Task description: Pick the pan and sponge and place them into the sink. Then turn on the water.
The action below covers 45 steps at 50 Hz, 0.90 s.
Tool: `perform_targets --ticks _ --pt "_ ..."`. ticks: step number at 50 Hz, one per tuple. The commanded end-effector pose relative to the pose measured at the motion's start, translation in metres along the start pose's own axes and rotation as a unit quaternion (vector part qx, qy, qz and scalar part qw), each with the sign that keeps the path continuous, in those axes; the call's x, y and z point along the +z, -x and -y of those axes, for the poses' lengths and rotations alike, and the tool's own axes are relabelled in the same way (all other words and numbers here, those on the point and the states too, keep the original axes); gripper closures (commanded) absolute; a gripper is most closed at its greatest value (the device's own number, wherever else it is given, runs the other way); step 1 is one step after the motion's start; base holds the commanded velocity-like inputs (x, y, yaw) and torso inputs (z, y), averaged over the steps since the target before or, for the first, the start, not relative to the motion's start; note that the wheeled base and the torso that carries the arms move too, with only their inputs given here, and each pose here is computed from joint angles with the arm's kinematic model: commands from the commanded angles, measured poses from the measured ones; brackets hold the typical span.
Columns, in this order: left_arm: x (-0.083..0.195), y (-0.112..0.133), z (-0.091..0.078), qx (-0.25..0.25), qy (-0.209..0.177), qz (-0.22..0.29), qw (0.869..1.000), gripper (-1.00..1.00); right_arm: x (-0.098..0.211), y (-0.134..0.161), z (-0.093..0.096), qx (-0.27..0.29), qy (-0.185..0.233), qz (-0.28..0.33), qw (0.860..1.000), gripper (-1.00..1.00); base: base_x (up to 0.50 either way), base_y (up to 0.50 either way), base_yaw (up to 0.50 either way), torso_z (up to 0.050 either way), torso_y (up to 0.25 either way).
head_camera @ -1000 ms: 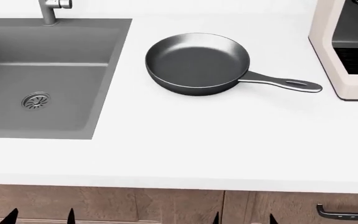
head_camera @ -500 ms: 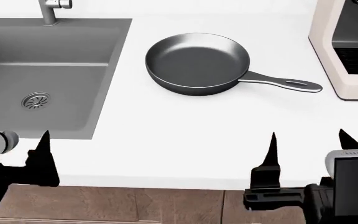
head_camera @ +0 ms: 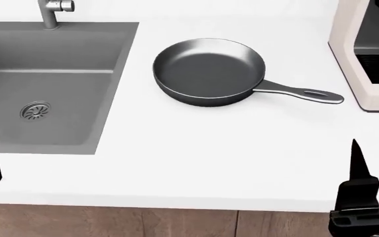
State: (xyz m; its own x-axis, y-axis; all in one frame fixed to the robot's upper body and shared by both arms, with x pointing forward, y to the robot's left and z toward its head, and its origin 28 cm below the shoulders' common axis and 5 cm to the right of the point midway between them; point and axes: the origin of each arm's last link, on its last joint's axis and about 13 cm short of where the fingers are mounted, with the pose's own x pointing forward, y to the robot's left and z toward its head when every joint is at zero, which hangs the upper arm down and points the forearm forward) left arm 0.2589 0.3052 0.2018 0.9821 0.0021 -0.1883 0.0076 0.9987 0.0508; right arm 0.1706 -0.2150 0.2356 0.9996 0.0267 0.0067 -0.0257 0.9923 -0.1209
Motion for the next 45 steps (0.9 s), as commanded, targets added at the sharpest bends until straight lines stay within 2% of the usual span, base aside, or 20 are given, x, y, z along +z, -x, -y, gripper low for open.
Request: perform_targets --ticks 1,15,19,31,45 --pt "0.007 0.003 -0.002 -0.020 0.001 -0.001 1.000 -1.00 0.006 0.014 0.004 -0.002 0.013 -0.007 1.000 -1.00 0.29 0.00 0.00 0.000 0.000" --pt "0.005 0.004 -0.007 -0.008 0.004 -0.005 1.000 -1.00 0.007 0.007 0.008 -0.012 0.009 -0.004 1.000 -1.00 0.38 0.00 0.00 0.000 0.000" --pt "0.003 0.003 -0.006 -0.011 0.012 -0.013 1.000 -1.00 0.005 0.006 0.007 0.004 0.027 -0.016 0.999 -1.00 0.50 -0.02 0.00 0.000 0.000" --pt "0.006 0.005 -0.004 -0.008 0.008 -0.011 1.000 -1.00 0.005 0.003 0.004 0.009 0.019 -0.015 1.000 -1.00 0.42 -0.12 0.00 0.000 0.000" --pt "0.004 0.005 -0.003 -0.010 0.003 -0.016 1.000 -1.00 0.005 0.002 -0.001 0.011 0.006 -0.027 1.000 -1.00 0.20 -0.06 0.00 0.000 0.001"
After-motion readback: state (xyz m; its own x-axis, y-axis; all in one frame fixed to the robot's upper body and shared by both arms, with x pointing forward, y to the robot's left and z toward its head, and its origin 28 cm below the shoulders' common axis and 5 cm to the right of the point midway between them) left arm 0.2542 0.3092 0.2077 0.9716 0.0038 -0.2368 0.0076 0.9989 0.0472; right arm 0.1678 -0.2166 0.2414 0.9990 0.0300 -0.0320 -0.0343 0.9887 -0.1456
